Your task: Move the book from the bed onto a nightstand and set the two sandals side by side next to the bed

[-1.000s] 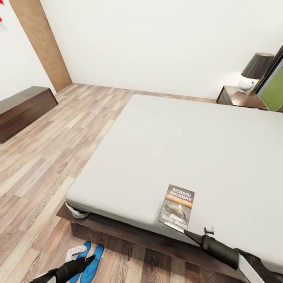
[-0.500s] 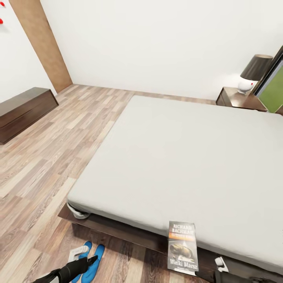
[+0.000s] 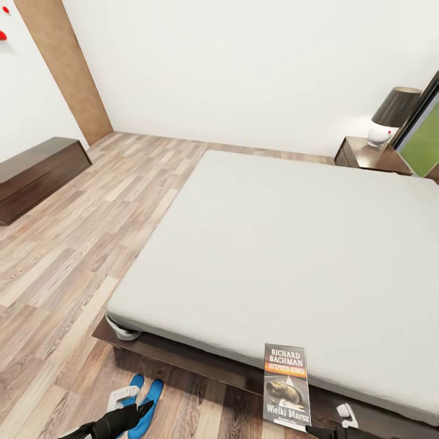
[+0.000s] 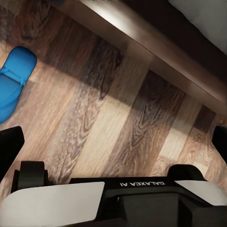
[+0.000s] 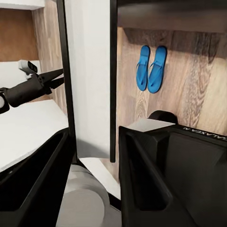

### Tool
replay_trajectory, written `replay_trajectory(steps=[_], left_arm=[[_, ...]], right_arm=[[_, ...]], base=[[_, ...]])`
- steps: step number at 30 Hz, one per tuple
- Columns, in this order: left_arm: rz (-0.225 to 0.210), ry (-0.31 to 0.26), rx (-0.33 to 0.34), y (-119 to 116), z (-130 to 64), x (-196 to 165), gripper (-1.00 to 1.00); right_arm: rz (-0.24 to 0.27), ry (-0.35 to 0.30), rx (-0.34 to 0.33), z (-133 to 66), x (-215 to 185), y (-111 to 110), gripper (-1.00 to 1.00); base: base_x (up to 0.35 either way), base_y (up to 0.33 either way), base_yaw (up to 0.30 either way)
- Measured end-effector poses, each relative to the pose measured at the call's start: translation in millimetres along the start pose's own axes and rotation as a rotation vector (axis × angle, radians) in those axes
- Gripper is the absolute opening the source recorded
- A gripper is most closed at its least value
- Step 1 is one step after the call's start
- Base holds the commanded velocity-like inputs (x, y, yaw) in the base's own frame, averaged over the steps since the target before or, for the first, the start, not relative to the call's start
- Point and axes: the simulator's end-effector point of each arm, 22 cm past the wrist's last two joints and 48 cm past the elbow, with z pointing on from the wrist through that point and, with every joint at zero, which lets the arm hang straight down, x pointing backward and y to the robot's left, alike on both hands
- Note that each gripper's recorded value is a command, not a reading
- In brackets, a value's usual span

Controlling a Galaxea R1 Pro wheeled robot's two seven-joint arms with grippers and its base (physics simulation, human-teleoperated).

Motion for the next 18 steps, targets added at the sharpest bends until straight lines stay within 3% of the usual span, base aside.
replay_trajectory(steps=[18], left_arm=[[-0.002,0.001,0.000,-9.2,-23.0,-2.9,1.00]], right_arm=[[0.006,-0.001,0.012,-14.2,3.5,17.7,-1.00]], base=[[0.000,0.000,0.000]])
